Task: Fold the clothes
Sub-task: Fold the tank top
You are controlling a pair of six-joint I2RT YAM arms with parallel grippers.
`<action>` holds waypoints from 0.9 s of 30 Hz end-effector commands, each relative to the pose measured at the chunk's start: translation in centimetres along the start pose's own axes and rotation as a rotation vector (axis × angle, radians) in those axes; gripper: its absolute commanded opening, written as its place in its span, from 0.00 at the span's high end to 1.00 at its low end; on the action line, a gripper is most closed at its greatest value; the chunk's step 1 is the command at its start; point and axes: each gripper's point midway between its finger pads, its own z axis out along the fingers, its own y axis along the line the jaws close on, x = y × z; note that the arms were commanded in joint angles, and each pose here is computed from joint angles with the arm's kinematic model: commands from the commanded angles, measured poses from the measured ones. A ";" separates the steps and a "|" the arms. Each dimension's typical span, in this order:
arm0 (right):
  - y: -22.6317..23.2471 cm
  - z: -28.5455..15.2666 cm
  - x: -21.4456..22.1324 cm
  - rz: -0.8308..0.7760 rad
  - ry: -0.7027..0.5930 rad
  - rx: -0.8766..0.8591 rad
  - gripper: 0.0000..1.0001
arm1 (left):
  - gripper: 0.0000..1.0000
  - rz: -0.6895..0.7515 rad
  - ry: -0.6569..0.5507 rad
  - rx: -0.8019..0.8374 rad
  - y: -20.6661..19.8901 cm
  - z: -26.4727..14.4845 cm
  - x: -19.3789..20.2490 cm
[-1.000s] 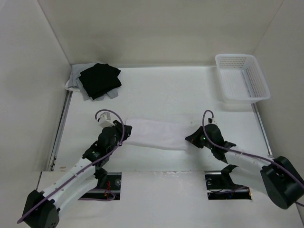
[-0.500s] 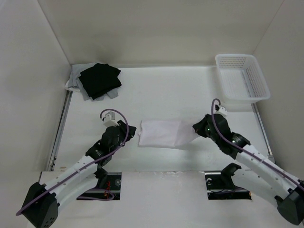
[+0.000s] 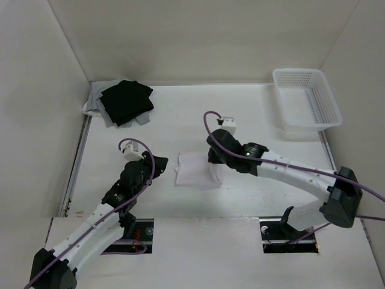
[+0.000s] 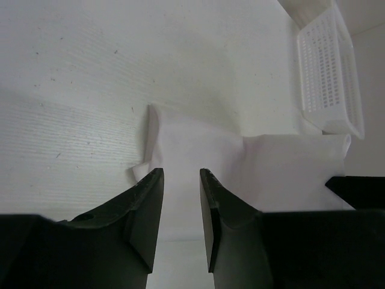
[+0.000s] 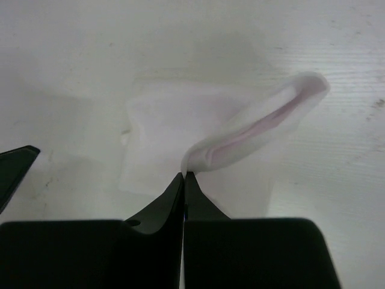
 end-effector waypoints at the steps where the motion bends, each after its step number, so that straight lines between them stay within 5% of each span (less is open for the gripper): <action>1: 3.4 0.8 0.1 -0.058 0.005 0.002 0.99 | 0.71 0.007 -0.014 0.047 -1.1 -0.4 -1.4; 7: 8.6 5.0 4.0 -0.159 0.104 0.017 0.95 | 0.71 -0.024 -0.053 0.082 -1.0 -1.2 -3.3; 10: 10.4 6.6 5.9 -0.191 0.133 0.022 0.80 | 0.70 -0.035 -0.061 0.077 -0.5 -1.4 -3.8; 13: 11.6 5.9 5.6 -0.167 0.111 -0.010 0.67 | 0.70 -0.034 -0.051 0.082 -0.7 -1.2 -3.7; 18: 11.1 2.9 3.7 -0.098 0.025 -0.115 0.65 | 0.70 -0.045 -0.036 0.106 -1.7 -0.5 -3.2; 20: 10.2 2.8 3.6 -0.075 0.009 -0.149 0.71 | 0.71 -0.047 -0.013 0.119 -2.3 -0.1 -2.5; 24: 8.3 3.7 3.6 0.007 0.013 -0.246 0.96 | 0.73 -0.021 0.056 0.170 -4.8 1.3 0.2; 27: 7.6 4.2 3.6 0.062 -0.004 -0.322 0.99 | 0.75 0.002 0.103 0.198 -6.3 2.2 2.4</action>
